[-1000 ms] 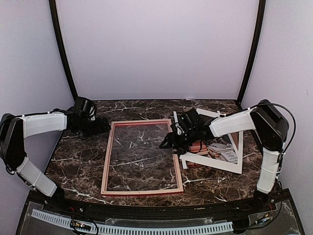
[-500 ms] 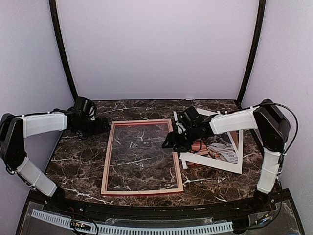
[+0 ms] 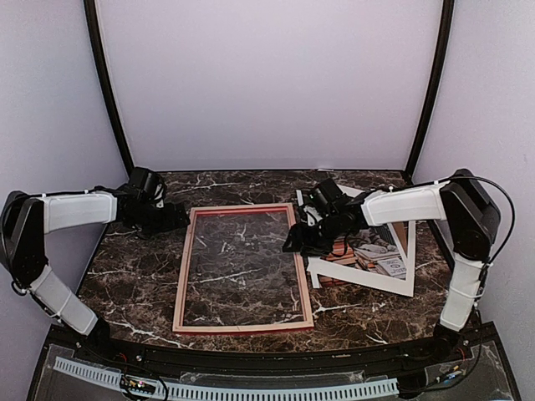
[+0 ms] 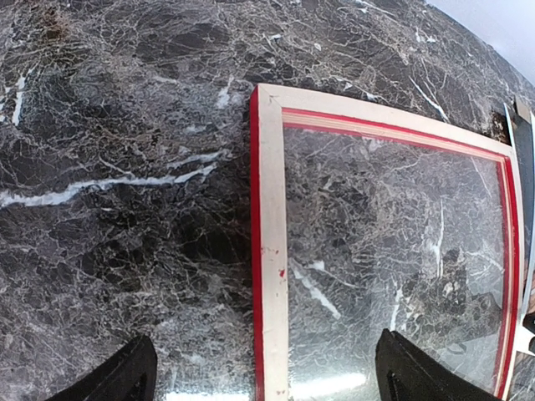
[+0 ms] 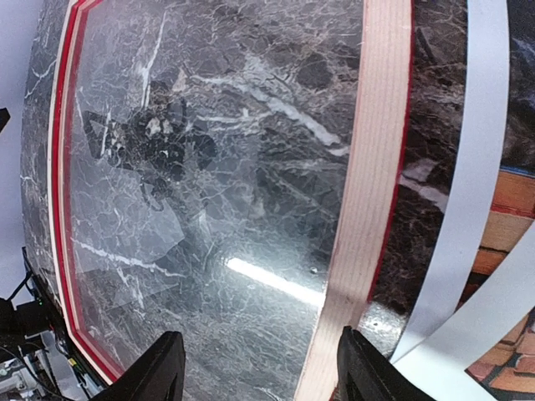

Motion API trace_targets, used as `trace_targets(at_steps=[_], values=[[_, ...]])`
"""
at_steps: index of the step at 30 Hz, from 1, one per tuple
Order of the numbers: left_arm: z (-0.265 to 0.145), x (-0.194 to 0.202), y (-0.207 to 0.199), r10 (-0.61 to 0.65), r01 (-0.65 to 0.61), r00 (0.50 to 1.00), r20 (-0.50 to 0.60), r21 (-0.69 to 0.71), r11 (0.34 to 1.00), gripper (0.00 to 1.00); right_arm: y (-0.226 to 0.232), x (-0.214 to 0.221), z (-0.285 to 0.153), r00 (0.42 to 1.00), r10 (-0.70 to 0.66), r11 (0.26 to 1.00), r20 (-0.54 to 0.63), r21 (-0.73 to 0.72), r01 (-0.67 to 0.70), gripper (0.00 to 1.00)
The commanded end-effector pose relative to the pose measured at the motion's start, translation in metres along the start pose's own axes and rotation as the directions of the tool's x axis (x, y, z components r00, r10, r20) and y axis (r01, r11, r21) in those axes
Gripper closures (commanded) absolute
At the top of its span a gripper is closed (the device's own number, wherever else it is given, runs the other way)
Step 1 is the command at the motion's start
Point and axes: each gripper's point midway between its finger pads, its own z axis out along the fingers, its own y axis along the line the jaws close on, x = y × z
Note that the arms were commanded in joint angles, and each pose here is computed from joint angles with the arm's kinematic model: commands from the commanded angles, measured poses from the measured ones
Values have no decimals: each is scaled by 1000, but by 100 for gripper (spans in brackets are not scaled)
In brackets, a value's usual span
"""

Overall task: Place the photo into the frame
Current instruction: Place the glass panel at the frame body.

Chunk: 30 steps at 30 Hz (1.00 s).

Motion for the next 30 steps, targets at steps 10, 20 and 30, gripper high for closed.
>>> trace_targets(at_steps=[10,20,30], values=[[22,36,-2,53,-50,991,-127,27,998,13,-2,-12,-34,990,-100,992,103,89,91,36],[39,48,2,68,-70,979,-192,-5,998,35,-15,-4,-38,990,-90,991,110,106,78,36],[51,43,5,78,-86,978,-196,-35,996,57,-26,2,-42,992,-48,997,120,64,41,36]])
